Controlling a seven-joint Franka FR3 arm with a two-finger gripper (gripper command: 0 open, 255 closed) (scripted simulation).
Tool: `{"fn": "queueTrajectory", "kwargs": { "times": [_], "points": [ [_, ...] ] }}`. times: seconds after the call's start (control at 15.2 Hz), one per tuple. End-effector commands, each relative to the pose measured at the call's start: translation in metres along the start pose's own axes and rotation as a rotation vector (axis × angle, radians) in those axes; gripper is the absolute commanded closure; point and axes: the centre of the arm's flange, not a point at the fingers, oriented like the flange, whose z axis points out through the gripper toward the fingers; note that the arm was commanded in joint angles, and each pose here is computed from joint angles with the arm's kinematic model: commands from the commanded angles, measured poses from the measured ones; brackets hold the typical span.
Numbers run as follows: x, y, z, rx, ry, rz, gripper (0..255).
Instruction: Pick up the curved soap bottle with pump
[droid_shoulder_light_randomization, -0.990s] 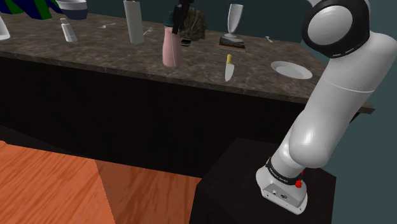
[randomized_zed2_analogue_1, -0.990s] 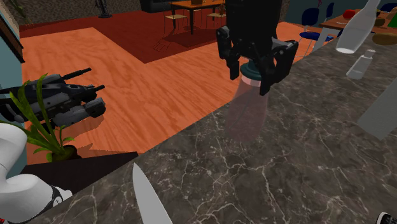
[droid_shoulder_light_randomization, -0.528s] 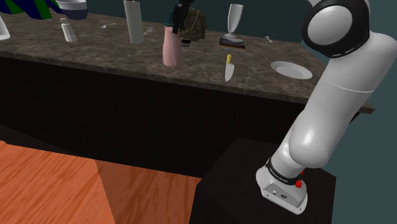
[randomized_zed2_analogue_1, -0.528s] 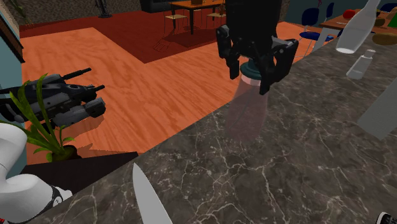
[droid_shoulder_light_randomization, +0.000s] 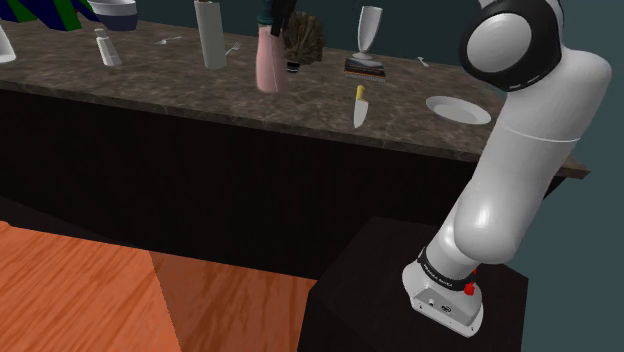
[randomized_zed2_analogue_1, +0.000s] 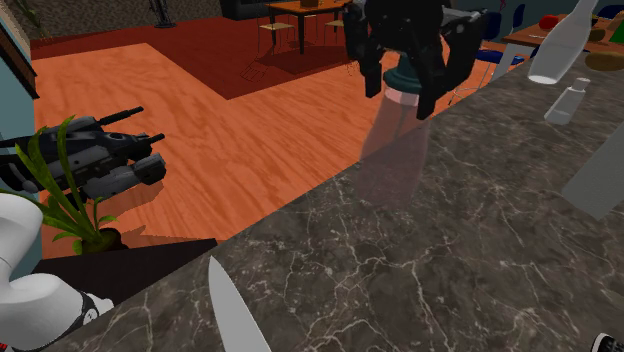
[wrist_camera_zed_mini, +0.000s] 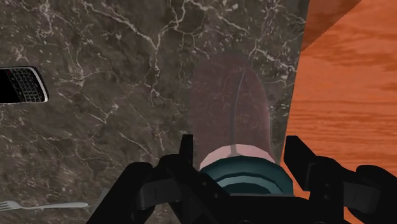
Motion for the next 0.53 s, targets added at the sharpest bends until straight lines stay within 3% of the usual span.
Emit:
{"fn": "queueTrajectory", "kwargs": {
  "times": [0.0,0.46],
  "points": [
    [0.002,0.000,-0.010,0.000,0.000,0.000,255],
    [0.008,0.000,-0.037,0.000,0.000,0.000,255]
  ]
}}
